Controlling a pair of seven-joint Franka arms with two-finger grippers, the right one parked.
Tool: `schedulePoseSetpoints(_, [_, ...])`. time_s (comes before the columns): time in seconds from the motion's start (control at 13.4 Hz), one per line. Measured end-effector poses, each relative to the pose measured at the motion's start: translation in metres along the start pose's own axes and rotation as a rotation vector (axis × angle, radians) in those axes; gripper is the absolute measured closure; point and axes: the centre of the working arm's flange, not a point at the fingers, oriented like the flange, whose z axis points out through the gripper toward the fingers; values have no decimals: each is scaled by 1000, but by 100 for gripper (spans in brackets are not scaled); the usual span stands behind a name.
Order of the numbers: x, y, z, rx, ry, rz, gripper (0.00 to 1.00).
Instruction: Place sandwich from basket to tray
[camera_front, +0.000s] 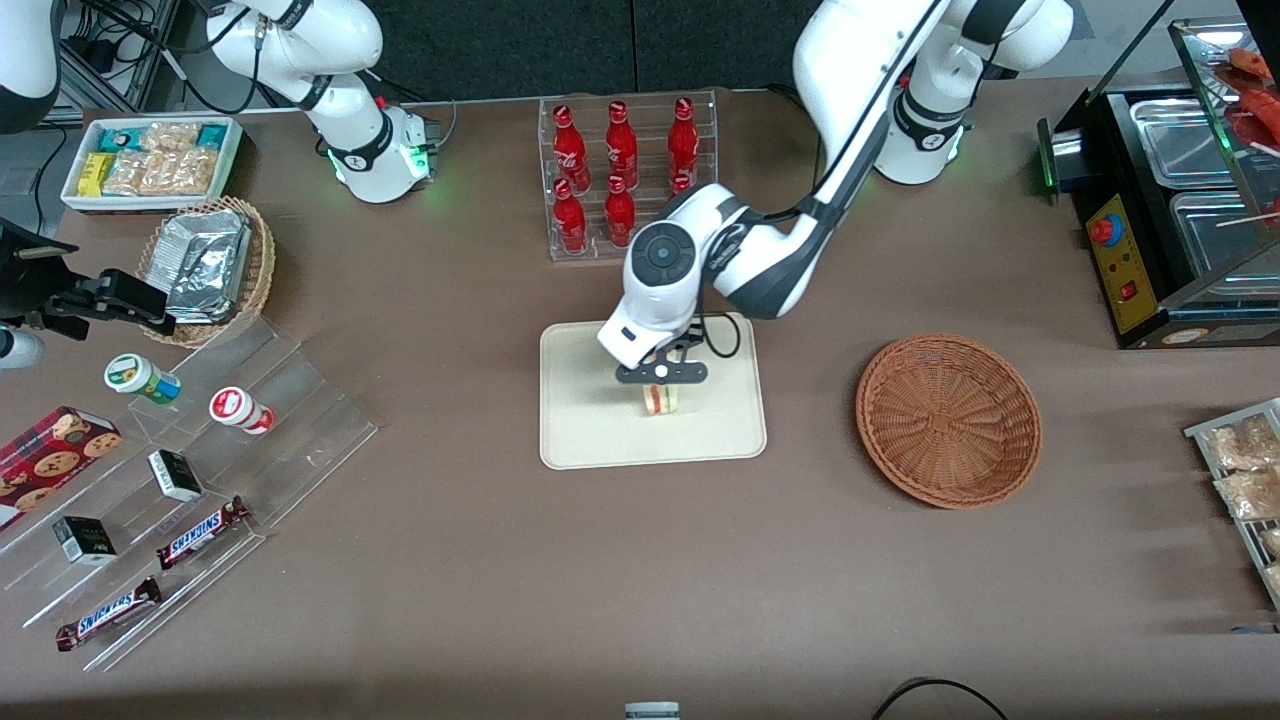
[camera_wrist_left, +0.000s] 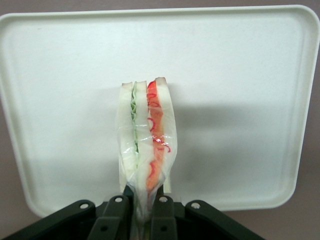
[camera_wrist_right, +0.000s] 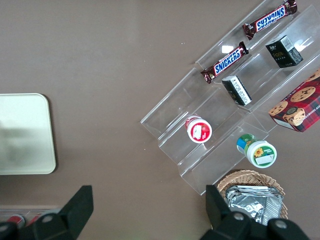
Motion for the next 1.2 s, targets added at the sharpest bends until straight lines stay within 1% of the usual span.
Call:
schedulePoseSetpoints(0.15, [0, 6, 10, -12, 20, -6, 85])
schedulePoseSetpoints(0.37, [-3, 9, 22, -7, 16, -3, 85])
schedulePoseSetpoints(0.52, [-5, 13, 30, -14, 22, -3, 85])
schedulePoseSetpoints(0.6, [-6, 14, 32, -15, 22, -2, 80])
schedulePoseSetpoints(0.75, [-6, 14, 32, -15, 23, -2, 59])
schedulePoseSetpoints(0.82, [-5, 13, 31, -16, 26, -4, 50])
schedulePoseSetpoints(0.9, [-1, 12, 28, -14, 30, -11, 37])
schedulePoseSetpoints(0.97, [5, 7, 21, -6, 34, -22, 28])
schedulePoseSetpoints(1.05, [14, 0, 8, 4, 41, -39, 17])
schedulePoseSetpoints(1.2, [30, -18, -37, 27, 53, -76, 0])
